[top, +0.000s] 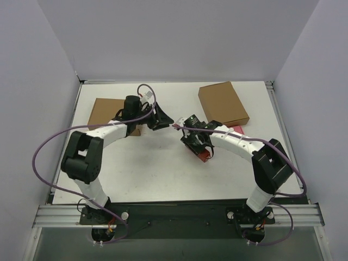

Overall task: Fold the paper box
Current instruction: Close the paper box at the center of the board.

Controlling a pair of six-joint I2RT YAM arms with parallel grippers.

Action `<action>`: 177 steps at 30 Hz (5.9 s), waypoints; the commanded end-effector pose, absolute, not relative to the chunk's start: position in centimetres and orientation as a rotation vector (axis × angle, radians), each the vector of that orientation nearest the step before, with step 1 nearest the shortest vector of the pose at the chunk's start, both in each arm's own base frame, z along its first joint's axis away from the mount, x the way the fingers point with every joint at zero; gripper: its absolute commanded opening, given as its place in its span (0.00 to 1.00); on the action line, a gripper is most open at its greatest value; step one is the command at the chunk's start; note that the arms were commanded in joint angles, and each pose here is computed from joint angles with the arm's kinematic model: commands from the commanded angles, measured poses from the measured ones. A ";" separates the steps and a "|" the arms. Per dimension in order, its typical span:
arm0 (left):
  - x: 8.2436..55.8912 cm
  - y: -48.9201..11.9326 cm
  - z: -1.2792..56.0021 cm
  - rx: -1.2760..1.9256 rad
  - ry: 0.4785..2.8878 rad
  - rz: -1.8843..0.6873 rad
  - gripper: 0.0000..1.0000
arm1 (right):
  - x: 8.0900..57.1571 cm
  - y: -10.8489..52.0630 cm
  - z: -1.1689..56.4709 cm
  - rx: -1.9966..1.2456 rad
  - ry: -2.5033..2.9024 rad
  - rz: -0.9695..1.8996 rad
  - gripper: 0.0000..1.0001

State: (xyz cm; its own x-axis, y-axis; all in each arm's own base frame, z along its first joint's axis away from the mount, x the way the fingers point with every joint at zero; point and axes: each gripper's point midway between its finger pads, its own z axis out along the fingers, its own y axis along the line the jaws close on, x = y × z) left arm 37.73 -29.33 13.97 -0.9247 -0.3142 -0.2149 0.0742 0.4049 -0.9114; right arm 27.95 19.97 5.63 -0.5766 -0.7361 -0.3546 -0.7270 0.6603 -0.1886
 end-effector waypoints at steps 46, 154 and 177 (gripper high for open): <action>34.8 -28.5 16.1 0.821 2.129 -0.841 0.56 | 27.7 20.2 13.1 -0.471 2.639 0.346 0.69; 34.8 -29.0 15.5 0.737 2.145 -1.036 0.29 | 28.3 24.2 7.5 -1.286 2.417 0.107 0.27; 32.8 -29.0 18.0 0.804 2.099 -1.070 0.54 | 25.6 23.9 13.3 -1.244 2.428 0.396 0.23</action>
